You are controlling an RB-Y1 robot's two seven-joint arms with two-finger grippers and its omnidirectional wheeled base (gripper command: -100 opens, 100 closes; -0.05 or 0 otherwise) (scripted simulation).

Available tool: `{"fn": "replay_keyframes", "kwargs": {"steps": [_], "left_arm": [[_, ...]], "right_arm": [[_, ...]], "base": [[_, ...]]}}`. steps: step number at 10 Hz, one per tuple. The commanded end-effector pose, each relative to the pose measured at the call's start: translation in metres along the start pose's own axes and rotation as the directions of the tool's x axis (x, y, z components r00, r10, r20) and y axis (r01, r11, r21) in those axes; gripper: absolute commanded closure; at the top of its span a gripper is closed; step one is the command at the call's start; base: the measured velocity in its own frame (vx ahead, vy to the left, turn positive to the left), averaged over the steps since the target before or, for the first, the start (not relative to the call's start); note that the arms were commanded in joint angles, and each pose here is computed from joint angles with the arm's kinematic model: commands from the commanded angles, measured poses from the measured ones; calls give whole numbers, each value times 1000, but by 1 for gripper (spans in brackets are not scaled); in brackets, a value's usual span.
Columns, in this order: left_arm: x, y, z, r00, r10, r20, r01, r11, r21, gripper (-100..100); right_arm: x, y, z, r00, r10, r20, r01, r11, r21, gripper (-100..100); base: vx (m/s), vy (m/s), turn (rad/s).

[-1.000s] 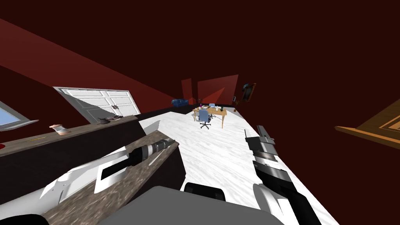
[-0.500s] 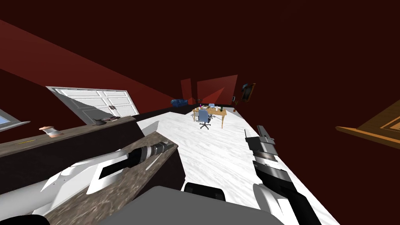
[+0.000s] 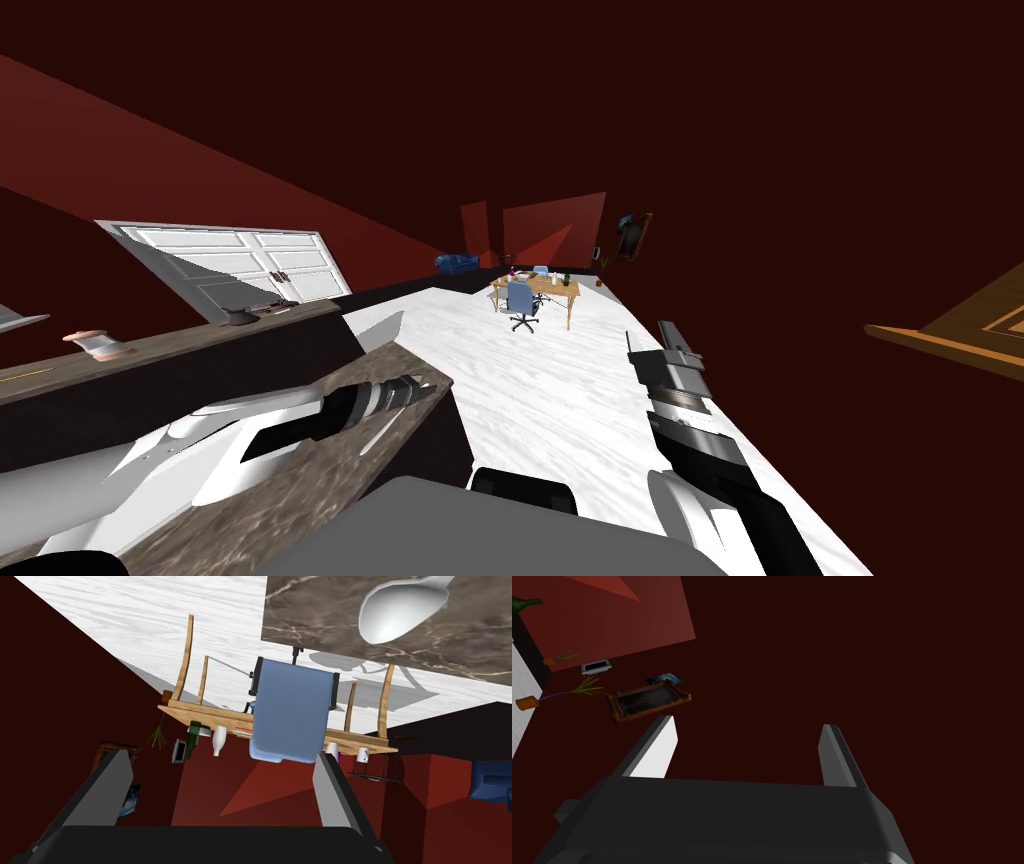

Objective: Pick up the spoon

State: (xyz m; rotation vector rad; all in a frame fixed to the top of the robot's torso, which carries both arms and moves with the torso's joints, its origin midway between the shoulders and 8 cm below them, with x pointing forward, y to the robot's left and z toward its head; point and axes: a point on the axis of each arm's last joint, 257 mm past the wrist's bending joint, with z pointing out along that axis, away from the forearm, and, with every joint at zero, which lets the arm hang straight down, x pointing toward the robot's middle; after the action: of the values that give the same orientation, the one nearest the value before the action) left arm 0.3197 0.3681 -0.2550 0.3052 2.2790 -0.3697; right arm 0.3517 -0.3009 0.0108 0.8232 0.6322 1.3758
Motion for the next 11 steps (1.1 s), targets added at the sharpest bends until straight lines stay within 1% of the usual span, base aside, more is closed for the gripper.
{"fn": "replay_keyframes", "kwargs": {"steps": [1,2,3,4,5,6,7,8,9,11], "left_arm": [[7,1,-1,999,20,-43,-20,1000,-3,-100],[27,4,-5,995,9,-96,-10,1000,-9,-100],[26,6,-6,993,34,-113,-35,999,-8,-100],[46,9,-12,986,24,-167,-26,1000,-13,-100],[45,10,-13,983,40,-178,-43,999,-12,-100],[45,10,-13,983,40,-179,-43,999,-12,-100],[64,14,-20,970,40,-239,-45,999,-16,-100],[64,14,-20,969,43,-242,-48,999,-15,-100],[83,17,-29,954,37,-298,-45,999,-19,-100],[82,17,-29,953,43,-301,-51,999,-18,-100]], "right_arm": [[0,0,0,1000,0,0,0,1000,0,0],[0,0,0,1000,0,0,0,1000,0,0],[0,0,0,1000,0,0,0,1000,0,0],[0,0,0,1000,0,0,0,1000,0,0],[0,0,0,1000,0,0,0,1000,0,0],[0,0,0,1000,0,0,0,1000,0,0],[0,0,0,1000,0,0,0,1000,0,0],[0,0,0,1000,0,0,0,1000,0,0],[0,0,0,1000,0,0,0,1000,0,0],[0,0,0,1000,0,0,0,1000,0,0]], "base": [[61,22,-9],[67,23,-22],[59,20,-10],[65,16,-20],[58,17,-5],[26,9,0],[45,11,-14],[52,11,-9],[75,8,-12],[43,12,-4]]}}
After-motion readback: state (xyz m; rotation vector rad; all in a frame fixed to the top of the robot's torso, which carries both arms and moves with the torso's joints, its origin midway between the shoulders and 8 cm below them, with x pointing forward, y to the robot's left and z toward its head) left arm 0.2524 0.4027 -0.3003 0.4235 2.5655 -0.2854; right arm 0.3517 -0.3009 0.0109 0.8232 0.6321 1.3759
